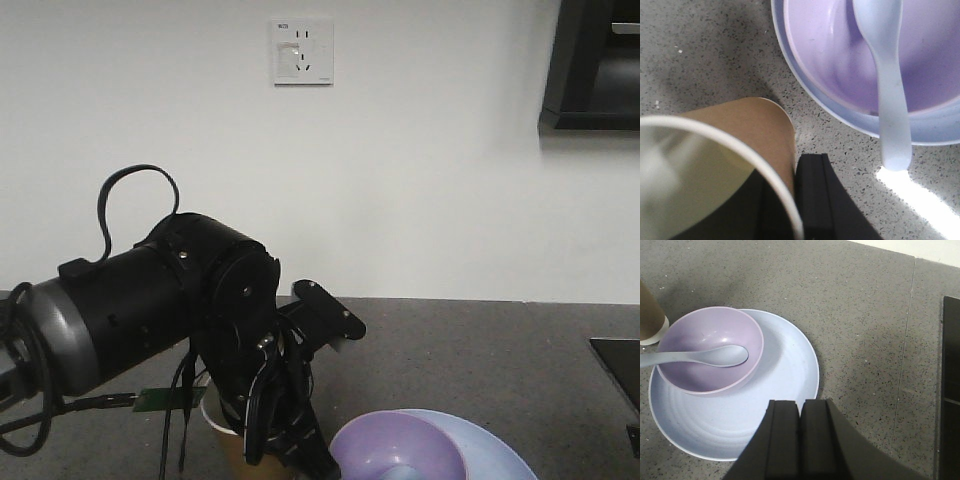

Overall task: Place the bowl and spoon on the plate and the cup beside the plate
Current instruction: 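Place the paper cup beside the plate and open the left gripper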

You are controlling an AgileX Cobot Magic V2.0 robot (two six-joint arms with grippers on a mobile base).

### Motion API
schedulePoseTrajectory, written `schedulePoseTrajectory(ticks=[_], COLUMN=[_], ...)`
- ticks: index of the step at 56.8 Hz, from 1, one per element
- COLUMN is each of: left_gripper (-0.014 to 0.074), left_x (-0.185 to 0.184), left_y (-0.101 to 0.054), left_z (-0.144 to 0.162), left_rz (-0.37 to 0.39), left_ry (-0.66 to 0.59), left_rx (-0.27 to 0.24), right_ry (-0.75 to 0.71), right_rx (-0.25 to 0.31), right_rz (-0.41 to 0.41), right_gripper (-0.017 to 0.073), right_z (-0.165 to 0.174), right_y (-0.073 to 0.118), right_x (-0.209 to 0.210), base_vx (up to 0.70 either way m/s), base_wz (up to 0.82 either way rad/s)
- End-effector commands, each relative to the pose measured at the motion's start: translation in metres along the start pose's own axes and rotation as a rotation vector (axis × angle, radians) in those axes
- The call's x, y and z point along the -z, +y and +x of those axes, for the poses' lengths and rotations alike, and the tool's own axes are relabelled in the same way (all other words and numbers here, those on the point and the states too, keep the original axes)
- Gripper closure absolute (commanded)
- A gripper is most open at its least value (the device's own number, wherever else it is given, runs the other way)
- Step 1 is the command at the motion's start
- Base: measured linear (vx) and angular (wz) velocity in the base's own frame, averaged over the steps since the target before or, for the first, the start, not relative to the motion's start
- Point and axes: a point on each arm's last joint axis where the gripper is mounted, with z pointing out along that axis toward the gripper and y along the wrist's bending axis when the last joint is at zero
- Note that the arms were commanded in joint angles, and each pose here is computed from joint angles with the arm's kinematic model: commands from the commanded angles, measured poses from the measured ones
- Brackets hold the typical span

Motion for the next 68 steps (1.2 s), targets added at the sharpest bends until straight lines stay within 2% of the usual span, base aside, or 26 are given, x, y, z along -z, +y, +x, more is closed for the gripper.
schedulePoseTrajectory(ticks=[1, 8, 14, 33, 41, 50, 60, 68], left_gripper=[0.0592, 0.0563, 0.0494, 0.0141, 0.0060, 0.0050, 0.0052, 0.0128], left_x=[0.030, 0.026, 0.024, 0.023, 0.025, 0.043, 0.090, 0.140], left_y=[-0.001, -0.002, -0.002, -0.002, -0.002, 0.000, 0.002, 0.002], left_z=[-0.004, -0.005, -0.005, -0.005, -0.004, -0.009, -0.013, -0.005], left_rz=[-0.003, 0.000, 0.002, 0.004, 0.003, -0.005, -0.028, -0.055], left_ry=[-0.119, -0.112, -0.105, -0.094, -0.095, -0.141, -0.286, -0.425], left_rx=[0.014, 0.015, 0.015, 0.015, 0.015, 0.016, 0.035, 0.038], right_ry=[-0.098, -0.100, -0.099, -0.097, -0.097, -0.097, -0.097, -0.097], right_rx=[0.013, 0.013, 0.013, 0.013, 0.013, 0.011, 0.011, 0.011], right_rz=[0.015, 0.015, 0.015, 0.014, 0.014, 0.013, 0.013, 0.013], right_gripper=[0.0568, 0.0568, 0.0568, 0.0568, 0.0568, 0.0568, 0.0568, 0.0568], right_z=[-0.012, -0.012, -0.012, -0.012, -0.012, -0.011, -0.011, -0.011], right_y=[-0.002, -0.002, -0.002, -0.002, -0.002, -0.001, -0.001, -0.001], right_x=[0.008, 0.009, 0.009, 0.008, 0.008, 0.008, 0.008, 0.008], base_vx=[0.00, 0.00, 0.00, 0.00, 0.00, 0.00, 0.00, 0.00], base_wz=[0.00, 0.00, 0.00, 0.00, 0.00, 0.00, 0.00, 0.00])
